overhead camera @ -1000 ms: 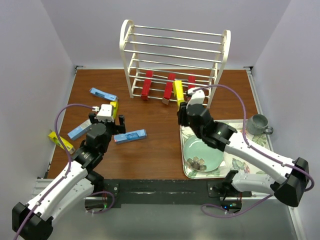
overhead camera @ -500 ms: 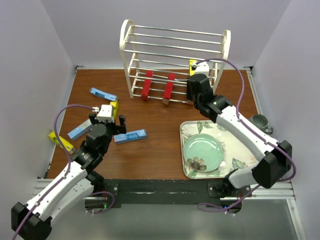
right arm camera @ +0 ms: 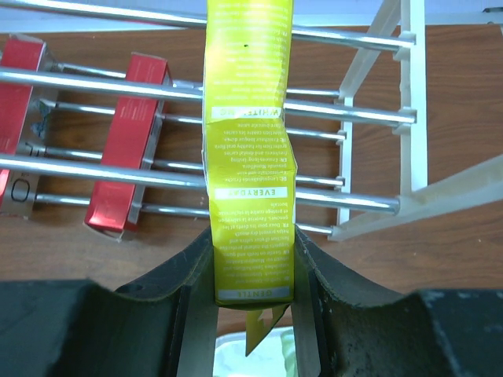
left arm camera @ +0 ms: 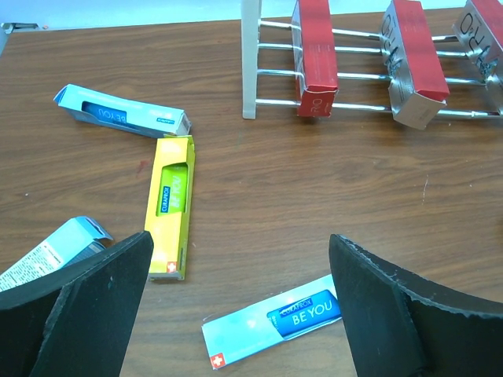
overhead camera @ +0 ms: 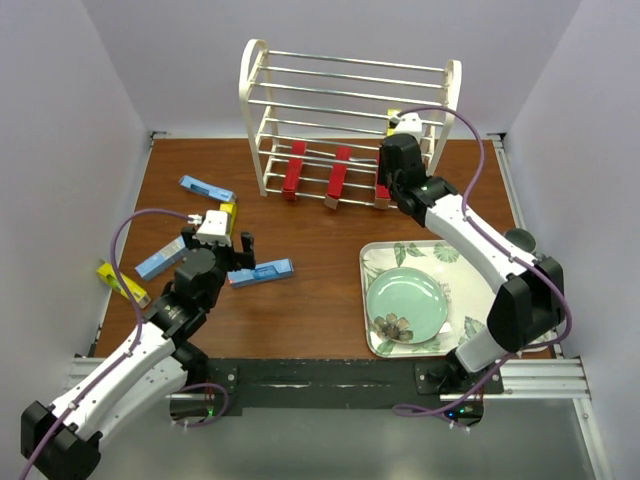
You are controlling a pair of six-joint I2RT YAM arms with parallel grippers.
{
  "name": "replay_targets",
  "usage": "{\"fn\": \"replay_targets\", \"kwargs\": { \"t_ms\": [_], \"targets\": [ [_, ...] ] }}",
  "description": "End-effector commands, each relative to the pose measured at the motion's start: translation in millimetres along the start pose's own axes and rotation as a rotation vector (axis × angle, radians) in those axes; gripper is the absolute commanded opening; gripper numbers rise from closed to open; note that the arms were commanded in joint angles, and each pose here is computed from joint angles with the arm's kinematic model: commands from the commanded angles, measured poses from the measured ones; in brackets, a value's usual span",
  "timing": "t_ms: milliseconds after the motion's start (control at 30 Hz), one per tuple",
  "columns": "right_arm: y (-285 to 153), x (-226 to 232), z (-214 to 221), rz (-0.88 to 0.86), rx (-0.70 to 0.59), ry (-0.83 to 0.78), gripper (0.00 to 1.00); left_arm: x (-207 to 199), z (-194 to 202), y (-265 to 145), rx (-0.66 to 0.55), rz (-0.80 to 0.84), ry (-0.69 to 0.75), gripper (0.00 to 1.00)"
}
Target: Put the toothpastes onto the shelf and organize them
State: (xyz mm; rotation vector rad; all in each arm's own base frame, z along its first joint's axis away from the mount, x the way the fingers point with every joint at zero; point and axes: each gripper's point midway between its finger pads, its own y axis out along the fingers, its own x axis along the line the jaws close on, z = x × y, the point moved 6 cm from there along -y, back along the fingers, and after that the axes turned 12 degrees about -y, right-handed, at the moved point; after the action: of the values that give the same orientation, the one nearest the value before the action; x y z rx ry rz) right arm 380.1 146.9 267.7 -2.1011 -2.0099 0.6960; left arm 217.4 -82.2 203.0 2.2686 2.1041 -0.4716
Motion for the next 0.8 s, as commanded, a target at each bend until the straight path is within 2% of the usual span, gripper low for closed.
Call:
{"fn": "replay_targets", "kwargs": {
  "t_ms": [0,533,767],
  "targets": [
    [6.1,-9.7,-34.5,0.040,-0.150,0.075,0.14,-3.6,-4.0,0.9,-0.028,0.006,-0.026,0.99],
    [35.8,-10.9,-22.8,0.085,-0.196,0.105,0.18,-6.0,-2.4,0.7,-0.022,0.015,-0.019,0.99],
    [40.7,-10.6,-17.9,0.097,-0.183,0.113,0.29,-7.7,-1.7,0.8,-0.017,0.021,-0.016,0.99]
  ]
}}
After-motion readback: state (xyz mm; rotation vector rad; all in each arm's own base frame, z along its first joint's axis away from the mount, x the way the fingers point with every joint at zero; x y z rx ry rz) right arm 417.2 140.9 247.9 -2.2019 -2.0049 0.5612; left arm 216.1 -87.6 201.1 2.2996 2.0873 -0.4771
